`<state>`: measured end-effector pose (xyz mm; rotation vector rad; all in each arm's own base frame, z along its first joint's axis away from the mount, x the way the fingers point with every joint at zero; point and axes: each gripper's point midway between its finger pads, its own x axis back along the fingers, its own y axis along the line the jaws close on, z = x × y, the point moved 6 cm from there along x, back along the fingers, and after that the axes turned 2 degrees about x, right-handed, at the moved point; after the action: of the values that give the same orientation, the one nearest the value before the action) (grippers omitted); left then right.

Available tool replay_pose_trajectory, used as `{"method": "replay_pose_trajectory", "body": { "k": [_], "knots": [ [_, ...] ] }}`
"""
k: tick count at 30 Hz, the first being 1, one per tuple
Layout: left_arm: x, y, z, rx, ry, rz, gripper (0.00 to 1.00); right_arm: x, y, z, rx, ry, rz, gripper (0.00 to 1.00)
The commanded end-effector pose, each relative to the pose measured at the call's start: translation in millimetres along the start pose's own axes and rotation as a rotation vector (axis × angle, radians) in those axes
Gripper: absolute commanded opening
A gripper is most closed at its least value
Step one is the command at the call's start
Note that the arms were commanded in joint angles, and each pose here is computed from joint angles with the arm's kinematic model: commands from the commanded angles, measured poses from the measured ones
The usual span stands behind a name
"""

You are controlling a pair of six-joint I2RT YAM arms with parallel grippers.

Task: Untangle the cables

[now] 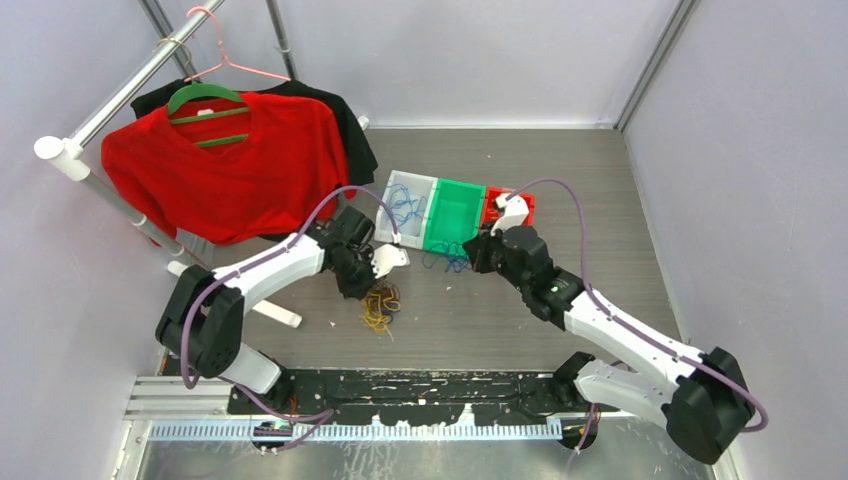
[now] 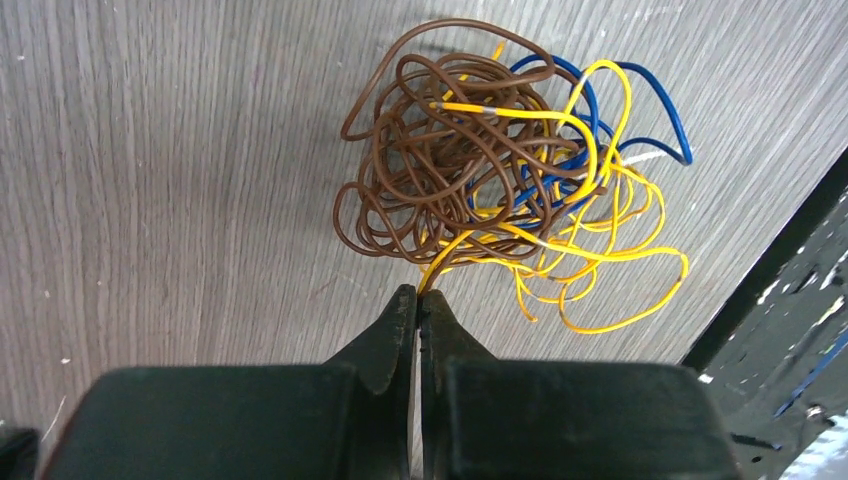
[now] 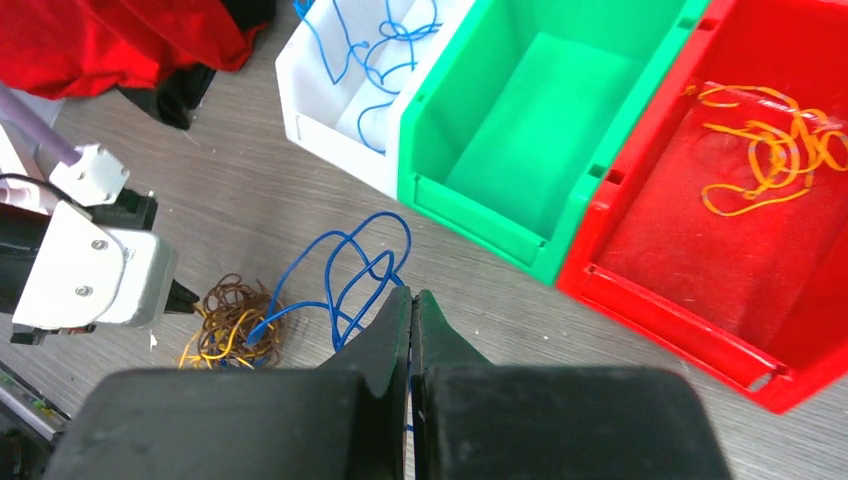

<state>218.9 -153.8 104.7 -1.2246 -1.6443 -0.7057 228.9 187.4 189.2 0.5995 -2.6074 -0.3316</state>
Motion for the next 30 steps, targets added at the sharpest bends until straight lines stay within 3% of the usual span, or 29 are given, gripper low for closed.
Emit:
{"method": "replay_pose_trajectory", "body": {
  "k": [1, 4, 6, 9, 12, 16, 19, 27, 30],
  "knots": [
    [21.4, -0.4, 5.0, -0.088, 0.003, -0.059, 0.0, 18.8, 0.6, -35.6, 0.025, -0.085, -0.04, 0.01],
    [45.5, -6.8, 0.9, -0.076, -0.014, -0.046, 0.05, 23.4, 2.9, -51.4, 0.047, -0.108, -0.054, 0.01],
    [70.0, -15.6, -6.0, -0.071, -0.034, -0.014, 0.16, 21.1, 6.2, -60.1, 0.069, -0.12, -0.065, 0.01],
    [104.2, -28.0, -19.9, -0.07, -0.086, 0.033, 0.55, 11.6, 13.7, -70.0, 0.093, -0.119, -0.095, 0.01],
    [132.4, -33.6, -40.0, -0.052, -0.179, 0.036, 0.7, 2.1, 28.5, -76.3, 0.078, -0.117, -0.184, 0.01],
    [153.2, -28.1, -72.4, 0.035, -0.298, 0.004, 0.74, -11.5, 44.0, -81.1, 0.008, -0.091, -0.257, 0.01],
    [157.5, -27.4, -90.7, 0.037, -0.362, 0.015, 0.86, -20.8, 56.0, -85.4, -0.076, -0.074, -0.304, 0.01],
    [137.4, -12.8, -120.2, -0.095, -0.32, -0.172, 0.83, -39.1, 75.6, -88.6, -0.207, 0.006, -0.353, 0.01],
    [133.5, 1.4, -128.3, -0.111, -0.311, -0.282, 0.75, -40.5, 78.7, -86.6, -0.216, 0.023, -0.374, 0.01]
  ]
}}
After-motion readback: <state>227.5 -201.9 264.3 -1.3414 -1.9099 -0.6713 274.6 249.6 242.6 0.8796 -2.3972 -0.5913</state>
